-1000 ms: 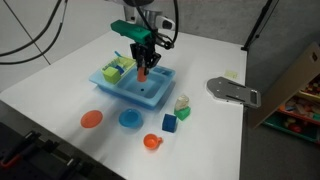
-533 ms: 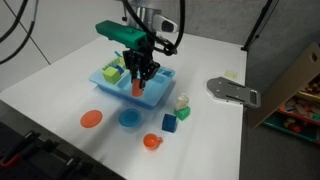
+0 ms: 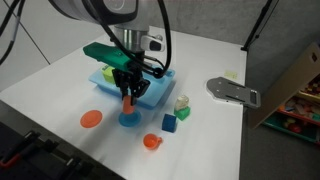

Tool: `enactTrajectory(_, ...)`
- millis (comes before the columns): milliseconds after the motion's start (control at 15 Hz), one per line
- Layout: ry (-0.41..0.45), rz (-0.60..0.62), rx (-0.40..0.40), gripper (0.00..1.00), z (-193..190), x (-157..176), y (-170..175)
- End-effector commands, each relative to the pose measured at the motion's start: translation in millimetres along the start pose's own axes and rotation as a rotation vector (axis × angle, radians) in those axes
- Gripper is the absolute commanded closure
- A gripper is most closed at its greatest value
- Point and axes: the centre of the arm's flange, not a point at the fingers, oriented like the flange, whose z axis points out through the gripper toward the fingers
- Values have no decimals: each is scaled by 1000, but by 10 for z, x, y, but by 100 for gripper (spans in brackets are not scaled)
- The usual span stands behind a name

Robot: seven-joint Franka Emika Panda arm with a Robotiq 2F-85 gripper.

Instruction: Remove the orange cup from the sink and put it on top of the blue saucer plate which is on top of a blue cup

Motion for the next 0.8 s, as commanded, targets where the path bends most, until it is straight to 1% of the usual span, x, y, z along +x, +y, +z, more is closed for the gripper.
enactTrajectory(0, 24, -57, -35, 87, 126, 8, -143)
enactTrajectory(133, 10, -76, -26, 87, 157, 24, -215)
enactTrajectory(200, 8, -45, -21, 87, 136, 31, -178)
enactTrajectory(267, 3, -50, -23, 62, 160, 35, -207)
enactTrajectory(533, 1, -48, -22, 62, 172, 36, -198)
enactTrajectory(600, 1, -48, -22, 87, 172, 36, -199)
enactTrajectory(733, 11, -49, -41, 87, 238, 85, -220)
